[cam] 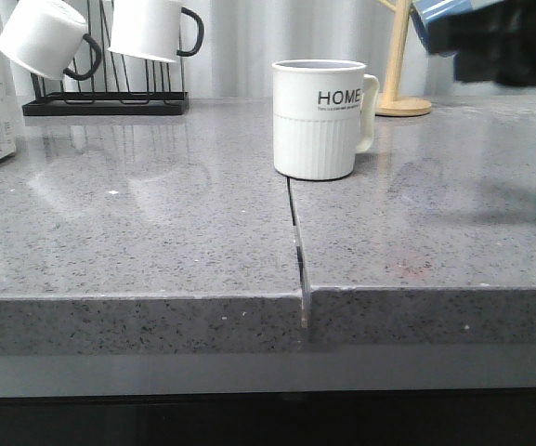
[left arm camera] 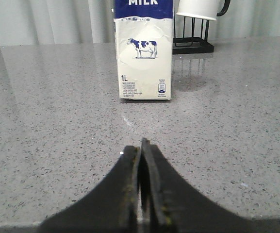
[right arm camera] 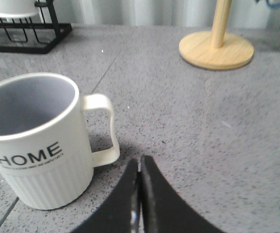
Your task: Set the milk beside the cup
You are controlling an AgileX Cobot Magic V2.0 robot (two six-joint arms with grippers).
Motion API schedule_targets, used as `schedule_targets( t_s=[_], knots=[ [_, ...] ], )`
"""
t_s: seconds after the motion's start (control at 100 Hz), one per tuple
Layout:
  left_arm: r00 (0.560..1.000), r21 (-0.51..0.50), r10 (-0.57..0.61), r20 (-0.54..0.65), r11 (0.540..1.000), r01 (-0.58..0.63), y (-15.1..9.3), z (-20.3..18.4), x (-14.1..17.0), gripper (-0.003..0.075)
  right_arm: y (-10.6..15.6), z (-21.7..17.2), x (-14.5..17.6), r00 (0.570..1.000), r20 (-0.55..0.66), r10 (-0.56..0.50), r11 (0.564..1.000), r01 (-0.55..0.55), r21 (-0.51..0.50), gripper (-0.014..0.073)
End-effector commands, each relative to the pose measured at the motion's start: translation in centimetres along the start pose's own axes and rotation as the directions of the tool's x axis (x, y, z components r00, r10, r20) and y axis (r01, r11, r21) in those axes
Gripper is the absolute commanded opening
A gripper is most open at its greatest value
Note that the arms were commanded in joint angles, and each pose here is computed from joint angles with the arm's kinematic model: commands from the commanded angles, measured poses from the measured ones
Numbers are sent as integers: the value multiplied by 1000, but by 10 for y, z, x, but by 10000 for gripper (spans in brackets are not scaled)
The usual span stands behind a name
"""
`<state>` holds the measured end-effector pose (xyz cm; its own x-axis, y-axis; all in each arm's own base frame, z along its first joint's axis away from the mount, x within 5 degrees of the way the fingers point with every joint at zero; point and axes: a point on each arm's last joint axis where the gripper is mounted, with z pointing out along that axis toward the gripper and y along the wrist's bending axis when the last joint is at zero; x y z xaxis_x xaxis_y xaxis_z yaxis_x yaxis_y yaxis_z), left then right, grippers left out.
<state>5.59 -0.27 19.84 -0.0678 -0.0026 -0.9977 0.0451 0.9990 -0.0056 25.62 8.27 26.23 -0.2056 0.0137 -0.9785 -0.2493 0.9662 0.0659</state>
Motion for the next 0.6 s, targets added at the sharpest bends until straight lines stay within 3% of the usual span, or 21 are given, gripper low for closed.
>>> schedule_targets(
  t_s=[0.0, 0.41, 0.59],
  knots=[
    [997, -2, -11, 71, 1000, 11, 0, 0, 5, -21, -3, -21, -29, 993, 99, -57, 998, 58, -8, -66],
    [997, -2, -11, 71, 1000, 11, 0, 0, 5, -21, -34, -99, -36, 998, 65, -15, 992, 7, 126, -66],
    [997, -2, -11, 71, 1000, 11, 0, 0, 5, -21, -33, -133, -28, 991, 133, -22, 989, 3, 146, -66]
  ],
)
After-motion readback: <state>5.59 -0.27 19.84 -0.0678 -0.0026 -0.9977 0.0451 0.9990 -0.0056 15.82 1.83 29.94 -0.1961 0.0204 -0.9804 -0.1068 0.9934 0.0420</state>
